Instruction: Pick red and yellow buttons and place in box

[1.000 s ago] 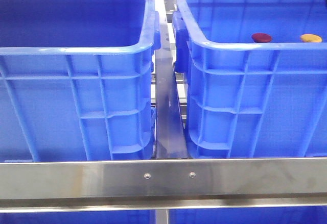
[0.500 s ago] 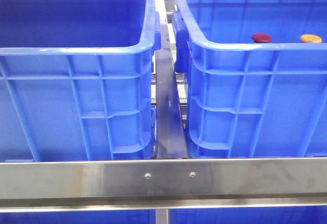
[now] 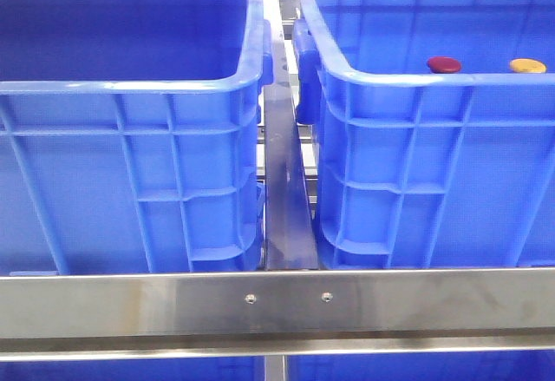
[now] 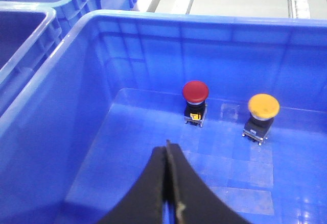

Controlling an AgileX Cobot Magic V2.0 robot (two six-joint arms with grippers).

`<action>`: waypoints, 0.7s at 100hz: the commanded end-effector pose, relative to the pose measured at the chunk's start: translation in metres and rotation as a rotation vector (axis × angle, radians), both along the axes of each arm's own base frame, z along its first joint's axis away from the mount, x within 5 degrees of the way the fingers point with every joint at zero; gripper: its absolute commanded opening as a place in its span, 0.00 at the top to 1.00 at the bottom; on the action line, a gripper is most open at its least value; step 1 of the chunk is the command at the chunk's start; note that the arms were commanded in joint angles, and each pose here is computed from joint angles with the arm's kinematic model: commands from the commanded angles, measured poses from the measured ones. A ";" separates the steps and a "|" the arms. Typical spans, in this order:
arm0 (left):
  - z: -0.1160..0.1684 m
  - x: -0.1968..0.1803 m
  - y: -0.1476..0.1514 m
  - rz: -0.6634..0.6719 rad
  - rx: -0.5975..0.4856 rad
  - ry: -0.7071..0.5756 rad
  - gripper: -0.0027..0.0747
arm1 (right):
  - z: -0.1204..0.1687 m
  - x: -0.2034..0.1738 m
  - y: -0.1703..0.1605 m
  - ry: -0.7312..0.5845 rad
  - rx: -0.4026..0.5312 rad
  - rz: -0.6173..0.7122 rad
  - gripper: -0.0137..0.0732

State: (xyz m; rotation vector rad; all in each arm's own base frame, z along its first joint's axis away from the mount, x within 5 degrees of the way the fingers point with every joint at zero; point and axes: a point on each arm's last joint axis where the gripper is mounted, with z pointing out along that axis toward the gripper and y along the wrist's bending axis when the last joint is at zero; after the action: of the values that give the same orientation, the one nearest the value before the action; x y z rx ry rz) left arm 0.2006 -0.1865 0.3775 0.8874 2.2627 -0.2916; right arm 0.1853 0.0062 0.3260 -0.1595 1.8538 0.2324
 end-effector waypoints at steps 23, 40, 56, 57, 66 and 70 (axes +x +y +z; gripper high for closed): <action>0.015 -0.049 0.038 -0.027 -0.224 -0.227 0.99 | 0.017 -0.018 0.008 -0.098 0.020 0.017 0.92; 0.008 -0.072 0.061 -0.036 -0.305 -0.308 0.99 | 0.005 -0.037 0.009 -0.114 0.015 0.004 0.92; -0.006 -0.091 0.079 -0.043 -0.359 -0.361 0.99 | -0.007 -0.061 0.011 -0.153 0.010 -0.004 0.92; -0.006 -0.092 0.080 -0.044 -0.362 -0.364 0.99 | -0.008 -0.062 0.012 -0.152 0.010 -0.004 0.92; -0.016 -0.100 0.088 -0.046 -0.381 -0.380 0.99 | -0.013 -0.075 0.013 -0.185 0.005 -0.007 0.92; -0.020 -0.104 0.092 -0.047 -0.387 -0.386 0.99 | -0.016 -0.081 0.013 -0.198 0.004 -0.007 0.92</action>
State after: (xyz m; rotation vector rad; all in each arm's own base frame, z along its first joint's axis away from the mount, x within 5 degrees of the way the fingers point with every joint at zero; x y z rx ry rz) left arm 0.1036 -0.0995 0.3484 0.7678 1.8804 -0.4540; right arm 0.1146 0.0207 0.3039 -0.2062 1.7240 0.2196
